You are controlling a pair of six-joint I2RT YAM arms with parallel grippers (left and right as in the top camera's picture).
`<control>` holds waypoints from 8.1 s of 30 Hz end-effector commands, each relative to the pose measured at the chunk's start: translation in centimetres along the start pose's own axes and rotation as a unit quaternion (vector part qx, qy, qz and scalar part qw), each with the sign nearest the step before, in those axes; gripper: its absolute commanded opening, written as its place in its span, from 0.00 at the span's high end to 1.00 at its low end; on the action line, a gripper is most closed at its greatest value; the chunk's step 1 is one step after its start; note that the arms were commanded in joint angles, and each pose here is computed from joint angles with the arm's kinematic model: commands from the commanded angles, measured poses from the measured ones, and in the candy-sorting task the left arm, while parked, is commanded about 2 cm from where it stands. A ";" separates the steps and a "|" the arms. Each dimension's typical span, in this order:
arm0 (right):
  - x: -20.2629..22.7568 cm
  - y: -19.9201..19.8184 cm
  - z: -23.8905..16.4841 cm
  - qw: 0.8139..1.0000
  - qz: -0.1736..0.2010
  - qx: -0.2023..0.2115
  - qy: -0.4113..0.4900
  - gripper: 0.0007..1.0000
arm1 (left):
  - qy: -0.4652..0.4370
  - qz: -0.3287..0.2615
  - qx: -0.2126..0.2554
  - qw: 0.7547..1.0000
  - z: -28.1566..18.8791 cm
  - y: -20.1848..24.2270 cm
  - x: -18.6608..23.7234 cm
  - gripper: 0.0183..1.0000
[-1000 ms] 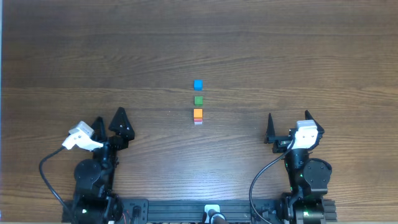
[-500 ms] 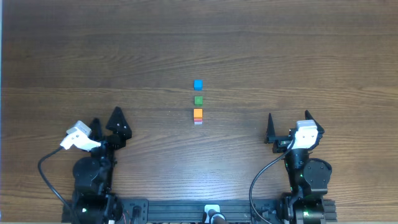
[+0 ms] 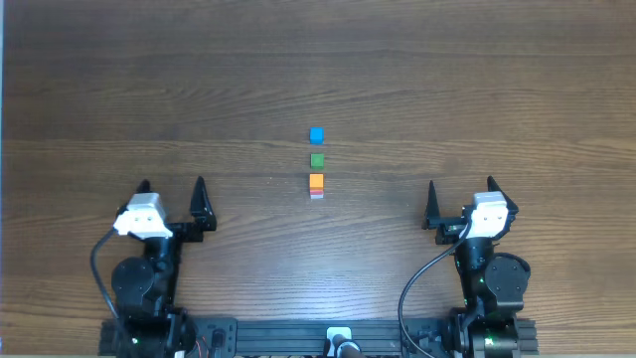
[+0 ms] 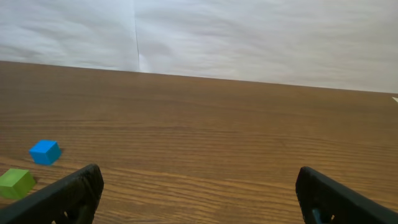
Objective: Stack Cubes
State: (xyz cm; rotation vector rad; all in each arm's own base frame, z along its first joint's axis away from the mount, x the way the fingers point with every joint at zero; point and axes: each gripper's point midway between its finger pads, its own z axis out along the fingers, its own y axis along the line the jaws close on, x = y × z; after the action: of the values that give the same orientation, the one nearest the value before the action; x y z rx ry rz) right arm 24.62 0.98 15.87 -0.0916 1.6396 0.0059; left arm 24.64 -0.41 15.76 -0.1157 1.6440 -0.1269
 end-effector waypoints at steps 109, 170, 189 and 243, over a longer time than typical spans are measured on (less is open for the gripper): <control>8.2 24.4 13.1 0.798 0.024 -0.080 0.597 0.01 | 0.000 0.112 0.025 0.993 -0.1 -0.8 0.2 0.00; 12.4 24.0 13.8 0.784 0.035 -0.037 0.619 0.64 | 0.000 0.112 0.025 0.993 -0.1 -0.8 0.2 0.00; 12.4 23.9 13.8 0.783 0.034 -0.036 0.620 0.86 | 0.000 0.112 0.025 0.993 -0.1 -0.8 0.2 0.00; 0.9 23.6 5.6 0.781 0.010 -0.006 0.624 0.99 | 0.000 0.112 0.025 0.993 -0.1 -0.8 0.2 0.00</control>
State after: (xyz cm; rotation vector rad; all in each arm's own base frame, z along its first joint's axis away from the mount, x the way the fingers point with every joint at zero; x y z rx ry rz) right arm 29.43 25.51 13.24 -0.1473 2.9991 -0.0357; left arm 24.60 -1.13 15.85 0.0933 1.6400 0.0022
